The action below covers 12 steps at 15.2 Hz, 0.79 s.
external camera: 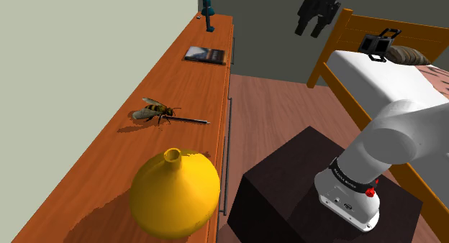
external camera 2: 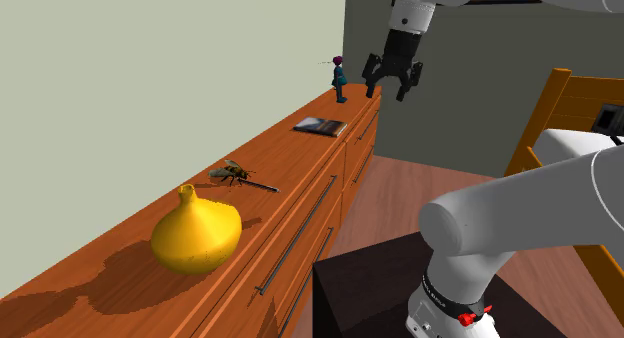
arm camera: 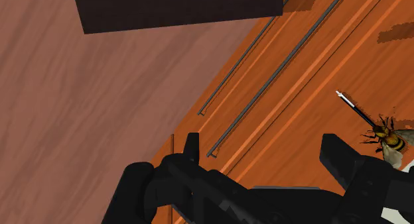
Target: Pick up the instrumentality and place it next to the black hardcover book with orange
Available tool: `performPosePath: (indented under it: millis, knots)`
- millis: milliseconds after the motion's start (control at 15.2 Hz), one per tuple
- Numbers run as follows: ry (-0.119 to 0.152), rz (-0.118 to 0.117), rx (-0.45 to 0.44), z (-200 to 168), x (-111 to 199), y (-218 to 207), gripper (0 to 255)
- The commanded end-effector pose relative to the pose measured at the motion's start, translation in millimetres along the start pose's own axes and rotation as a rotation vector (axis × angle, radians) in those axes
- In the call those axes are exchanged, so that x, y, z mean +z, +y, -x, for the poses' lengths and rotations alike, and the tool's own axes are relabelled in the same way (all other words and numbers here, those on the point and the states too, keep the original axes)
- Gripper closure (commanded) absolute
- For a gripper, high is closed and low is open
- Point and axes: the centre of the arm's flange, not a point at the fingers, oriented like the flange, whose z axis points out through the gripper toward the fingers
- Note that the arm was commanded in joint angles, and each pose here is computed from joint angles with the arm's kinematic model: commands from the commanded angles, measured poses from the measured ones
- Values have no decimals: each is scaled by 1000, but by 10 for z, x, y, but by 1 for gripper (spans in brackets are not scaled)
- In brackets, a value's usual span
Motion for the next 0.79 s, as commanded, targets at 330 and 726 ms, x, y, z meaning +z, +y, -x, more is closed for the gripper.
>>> performPosePath:
  millis: [330,726]
  knots:
    - [-29,15,-142,-308,467,-411,0]
    - [-64,33,-313,-579,1046,-944,0]
